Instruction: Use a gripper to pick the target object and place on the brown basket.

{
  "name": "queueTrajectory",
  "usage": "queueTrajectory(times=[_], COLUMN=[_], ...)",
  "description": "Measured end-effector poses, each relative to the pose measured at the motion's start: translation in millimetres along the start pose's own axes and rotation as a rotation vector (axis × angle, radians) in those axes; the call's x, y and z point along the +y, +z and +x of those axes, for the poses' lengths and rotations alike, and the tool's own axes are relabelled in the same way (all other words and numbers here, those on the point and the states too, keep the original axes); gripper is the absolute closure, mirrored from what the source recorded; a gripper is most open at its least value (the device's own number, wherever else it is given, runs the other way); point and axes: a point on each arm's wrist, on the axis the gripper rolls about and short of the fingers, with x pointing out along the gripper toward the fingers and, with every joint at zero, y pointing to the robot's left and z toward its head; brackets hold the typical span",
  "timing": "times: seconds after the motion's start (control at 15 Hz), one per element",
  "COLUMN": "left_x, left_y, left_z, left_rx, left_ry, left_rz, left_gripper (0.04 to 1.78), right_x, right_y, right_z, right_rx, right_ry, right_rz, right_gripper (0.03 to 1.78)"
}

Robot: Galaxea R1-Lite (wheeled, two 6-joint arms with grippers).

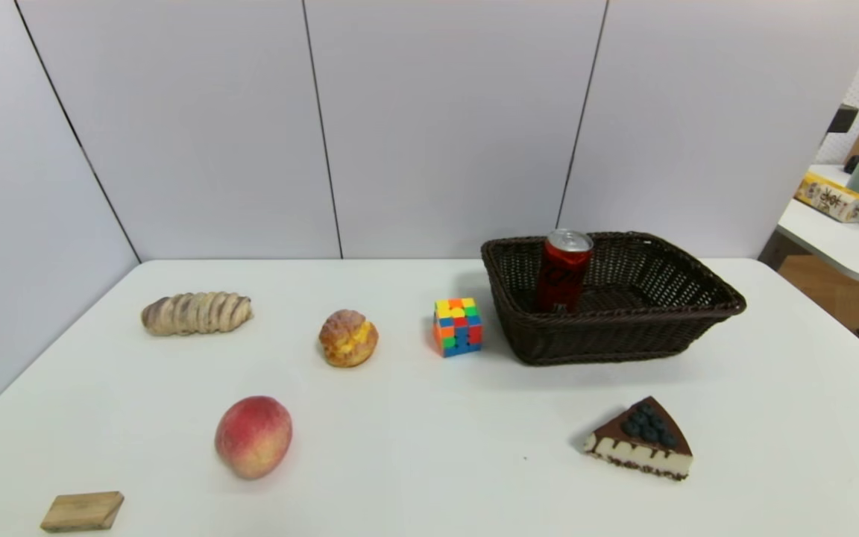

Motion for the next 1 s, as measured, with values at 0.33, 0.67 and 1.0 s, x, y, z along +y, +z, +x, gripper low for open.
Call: queueTrajectory(times=[0.33, 0.67, 1.0], left_x=[0.0, 0.0, 0.0], left_y=[0.0, 0.0, 0.2], left_z=[0.0, 0.0, 0.0], left_rx=[0.000, 0.000, 0.000], left_ry=[-0.001, -0.001, -0.001], left_rz=[0.000, 0.000, 0.000], left_gripper=[0.13, 0.13, 0.13], right_x=[0.0, 0.0, 0.0], right_y=[0.0, 0.0, 0.0], right_z=[0.0, 0.0, 0.0], right_rx=[0.000, 0.000, 0.000], right_ry=[0.000, 0.000, -0.001], right_rz=[0.000, -0.019, 0.003], right_gripper=[0.06, 0.06, 0.06])
